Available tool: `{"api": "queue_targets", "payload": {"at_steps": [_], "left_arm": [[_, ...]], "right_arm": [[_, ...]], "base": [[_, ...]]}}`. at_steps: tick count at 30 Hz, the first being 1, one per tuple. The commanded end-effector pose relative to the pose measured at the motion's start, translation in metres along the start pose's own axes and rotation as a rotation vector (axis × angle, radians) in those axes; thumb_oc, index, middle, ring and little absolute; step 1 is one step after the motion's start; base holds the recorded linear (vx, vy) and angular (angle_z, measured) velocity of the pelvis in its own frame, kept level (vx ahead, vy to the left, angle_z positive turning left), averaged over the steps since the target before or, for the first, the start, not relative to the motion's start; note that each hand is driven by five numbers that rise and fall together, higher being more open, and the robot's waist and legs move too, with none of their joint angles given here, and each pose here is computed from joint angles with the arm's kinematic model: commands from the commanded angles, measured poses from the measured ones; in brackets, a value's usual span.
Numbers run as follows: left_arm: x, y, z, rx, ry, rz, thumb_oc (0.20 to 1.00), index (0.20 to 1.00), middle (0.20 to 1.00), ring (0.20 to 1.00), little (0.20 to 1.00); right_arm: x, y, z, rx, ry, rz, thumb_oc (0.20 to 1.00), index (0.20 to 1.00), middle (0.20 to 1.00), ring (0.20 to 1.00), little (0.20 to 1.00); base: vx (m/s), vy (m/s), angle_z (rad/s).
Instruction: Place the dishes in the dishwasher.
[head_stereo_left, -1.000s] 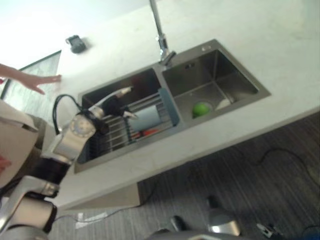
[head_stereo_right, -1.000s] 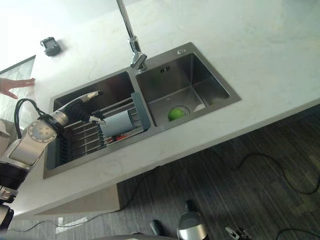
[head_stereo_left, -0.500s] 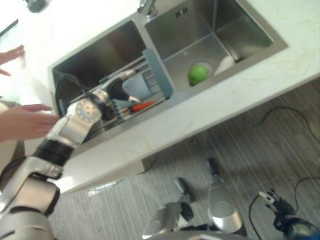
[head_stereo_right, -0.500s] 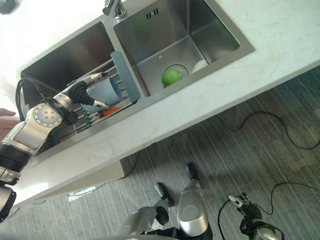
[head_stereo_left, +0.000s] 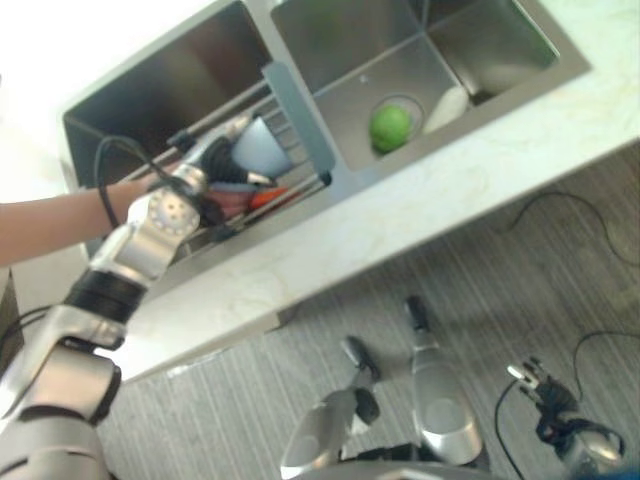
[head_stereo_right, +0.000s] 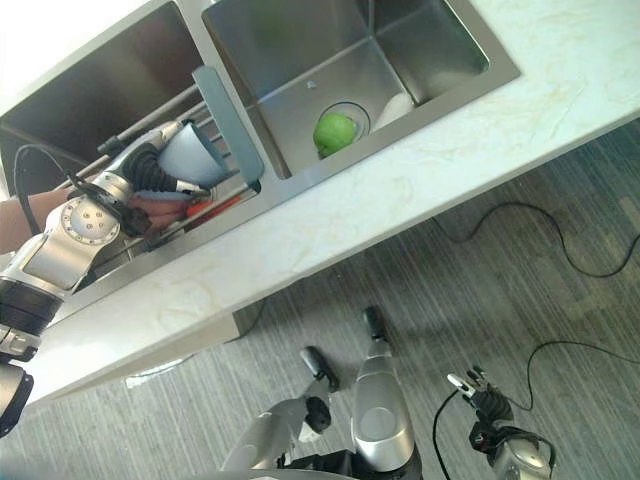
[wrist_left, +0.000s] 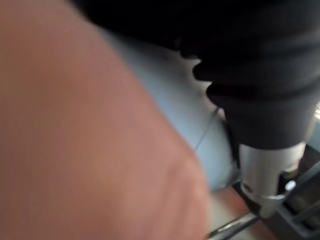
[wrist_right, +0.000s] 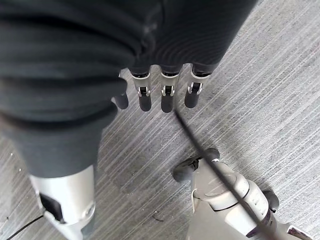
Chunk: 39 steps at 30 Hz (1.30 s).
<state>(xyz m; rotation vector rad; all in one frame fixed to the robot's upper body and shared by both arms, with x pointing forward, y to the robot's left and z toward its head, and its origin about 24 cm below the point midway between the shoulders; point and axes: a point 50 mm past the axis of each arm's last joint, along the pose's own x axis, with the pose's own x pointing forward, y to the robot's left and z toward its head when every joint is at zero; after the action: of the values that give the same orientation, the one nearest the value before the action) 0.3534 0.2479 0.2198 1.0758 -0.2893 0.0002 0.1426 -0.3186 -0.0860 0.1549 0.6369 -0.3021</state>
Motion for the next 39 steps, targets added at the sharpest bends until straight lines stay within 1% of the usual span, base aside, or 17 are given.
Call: {"api": "queue_targets", "payload": {"at_steps": [1,2,3,4,5,6,15,18,19,22,25,33,37,39], "left_arm": [[-0.004,0.001,-0.029,0.071,0.158,0.015,0.903,0.903,0.903,0.903,0.903],[-0.003,-0.001,-0.03,0.067,0.16,0.013,1.0,1.0,1.0,1.0,1.0],[-0.003,-0.003,-0.031,0.066,0.164,0.006,0.856,0.856,0.856,0.856,0.856],[-0.003,-0.005,-0.03,0.064,0.164,0.003,0.536,0.536,0.536,0.536,0.536],[-0.003,-0.005,-0.03,0.063,0.161,0.007,0.589,0.589,0.589,0.589,0.589],[-0.002,-0.005,-0.029,0.066,0.154,0.012,1.0,1.0,1.0,1.0,1.0],[0.001,0.005,-0.011,0.065,0.053,0.083,1.0,1.0,1.0,1.0,1.0],[-0.002,0.01,-0.004,0.103,0.001,0.137,1.0,1.0,1.0,1.0,1.0],[-0.003,0.018,0.004,0.144,-0.04,0.176,1.0,1.0,1.0,1.0,1.0],[-0.01,0.027,0.011,0.17,-0.087,0.227,1.0,1.0,1.0,1.0,1.0],[-0.016,0.03,0.014,0.179,-0.103,0.236,1.0,1.0,1.0,1.0,1.0],[-0.036,0.021,0.004,0.104,-0.091,0.187,1.0,1.0,1.0,1.0,1.0],[-0.046,0.016,-0.003,0.036,-0.066,0.186,1.0,1.0,1.0,1.0,1.0],[-0.054,0.011,-0.008,-0.03,-0.053,0.203,1.0,1.0,1.0,1.0,1.0]], "right_arm": [[-0.007,0.004,-0.013,0.027,0.018,0.006,1.0,1.0,1.0,1.0,1.0],[-0.006,0.006,-0.013,0.028,0.018,0.01,1.0,1.0,1.0,1.0,1.0],[-0.006,0.007,-0.013,0.027,0.016,0.013,1.0,1.0,1.0,1.0,1.0],[-0.005,0.009,-0.013,0.027,0.012,0.017,1.0,1.0,1.0,1.0,1.0],[-0.005,0.009,-0.012,0.027,0.01,0.019,1.0,1.0,1.0,1.0,1.0],[-0.004,0.011,-0.012,0.026,0.007,0.022,1.0,1.0,1.0,1.0,1.0],[-0.004,0.014,-0.015,0.032,0.024,0.023,1.0,1.0,1.0,1.0,1.0],[-0.005,0.015,-0.018,0.03,0.035,0.02,1.0,1.0,1.0,1.0,1.0],[-0.006,0.014,-0.023,0.035,0.045,0.016,1.0,1.0,1.0,1.0,1.0],[-0.01,0.012,-0.029,0.041,0.067,0.007,1.0,1.0,1.0,1.0,1.0],[-0.012,0.009,-0.034,0.045,0.083,-0.006,1.0,1.0,1.0,1.0,1.0],[-0.025,-0.004,-0.053,0.06,0.139,-0.062,1.0,1.0,1.0,1.0,1.0],[-0.034,-0.015,-0.066,0.058,0.186,-0.099,1.0,1.0,1.0,1.0,1.0],[-0.04,-0.018,-0.076,0.063,0.221,-0.122,1.0,1.0,1.0,1.0,1.0]], "base": [[-0.03,-0.003,0.04],[-0.03,0.0,0.04],[0.0,0.0,0.0],[0.0,0.0,0.0],[0.0,0.0,0.0],[0.0,0.0,0.0],[0.0,0.001,0.01],[0.01,0.01,0.04],[0.0,0.011,0.07],[0.01,0.004,0.15],[0.03,0.011,0.18],[0.05,0.009,0.13],[0.08,0.039,0.03],[0.07,0.018,0.08]]}}
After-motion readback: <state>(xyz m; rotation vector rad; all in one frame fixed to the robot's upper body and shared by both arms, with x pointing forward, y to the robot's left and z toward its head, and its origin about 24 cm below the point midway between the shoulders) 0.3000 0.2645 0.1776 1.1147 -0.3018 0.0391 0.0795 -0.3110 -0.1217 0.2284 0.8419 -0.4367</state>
